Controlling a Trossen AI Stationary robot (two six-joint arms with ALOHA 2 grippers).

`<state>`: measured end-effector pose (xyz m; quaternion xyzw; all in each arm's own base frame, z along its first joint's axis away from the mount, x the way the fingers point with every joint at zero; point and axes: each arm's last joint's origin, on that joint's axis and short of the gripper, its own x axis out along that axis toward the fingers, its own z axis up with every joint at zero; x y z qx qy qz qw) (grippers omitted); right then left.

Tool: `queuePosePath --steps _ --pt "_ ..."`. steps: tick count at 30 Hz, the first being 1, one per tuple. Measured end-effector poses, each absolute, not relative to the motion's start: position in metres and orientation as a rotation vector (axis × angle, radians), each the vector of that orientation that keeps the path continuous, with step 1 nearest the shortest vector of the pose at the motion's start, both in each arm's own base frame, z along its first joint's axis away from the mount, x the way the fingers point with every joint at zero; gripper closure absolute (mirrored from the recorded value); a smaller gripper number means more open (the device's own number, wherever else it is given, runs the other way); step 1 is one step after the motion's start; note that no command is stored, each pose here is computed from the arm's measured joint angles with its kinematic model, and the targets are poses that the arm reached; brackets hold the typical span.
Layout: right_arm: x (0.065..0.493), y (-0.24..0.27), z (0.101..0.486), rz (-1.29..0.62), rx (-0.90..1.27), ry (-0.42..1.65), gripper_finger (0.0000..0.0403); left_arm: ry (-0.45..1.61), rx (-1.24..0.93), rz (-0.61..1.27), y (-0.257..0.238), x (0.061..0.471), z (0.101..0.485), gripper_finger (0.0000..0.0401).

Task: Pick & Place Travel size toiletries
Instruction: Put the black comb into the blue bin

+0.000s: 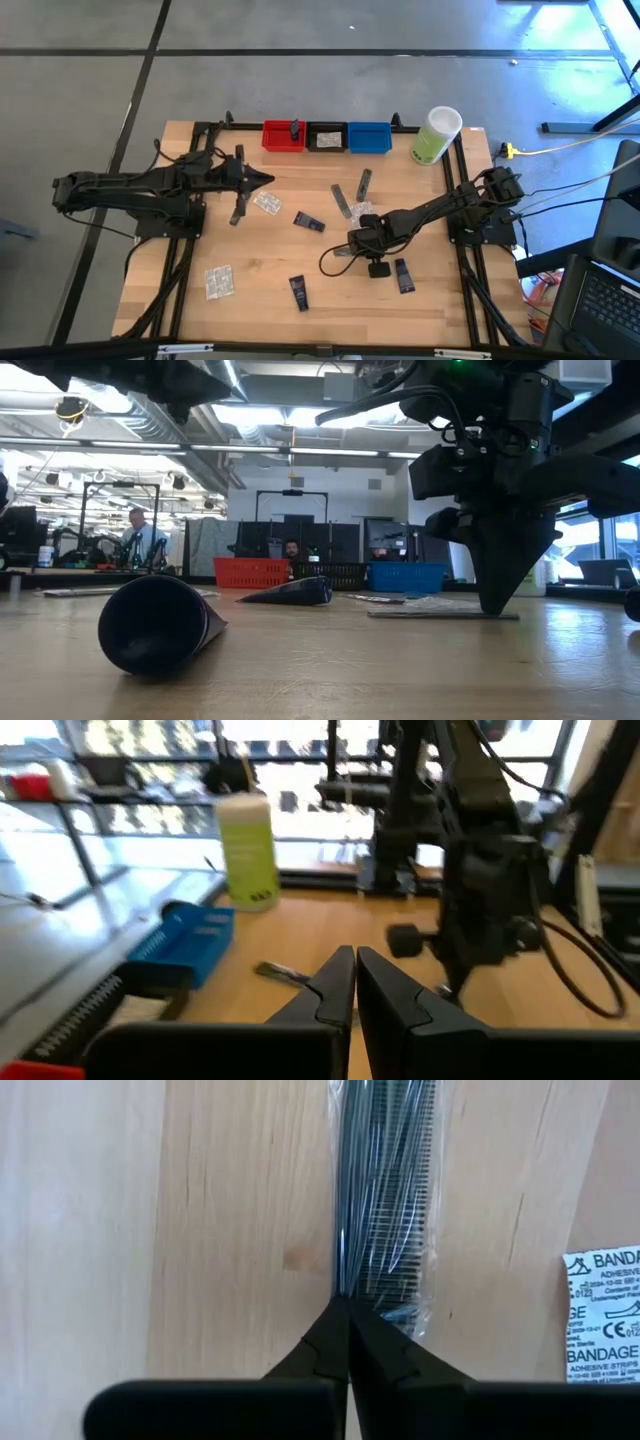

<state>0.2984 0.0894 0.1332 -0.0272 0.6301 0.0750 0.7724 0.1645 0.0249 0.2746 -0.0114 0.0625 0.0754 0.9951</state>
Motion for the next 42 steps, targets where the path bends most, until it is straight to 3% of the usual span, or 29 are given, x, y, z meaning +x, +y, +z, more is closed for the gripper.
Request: queuePosePath --steps 15,26,42 --pt "0.307 0.095 0.134 0.267 0.015 1.286 0.0401 0.318 -0.003 -0.036 0.003 0.236 0.217 0.0326" --pt "0.306 0.105 0.134 0.303 -0.026 1.25 0.0402 0.536 -0.338 -0.113 -0.017 0.26 0.165 0.0339" --pt "0.315 0.114 0.14 0.302 -0.056 1.12 0.0403 0.553 -0.203 -0.277 -0.037 0.324 0.149 0.0337"
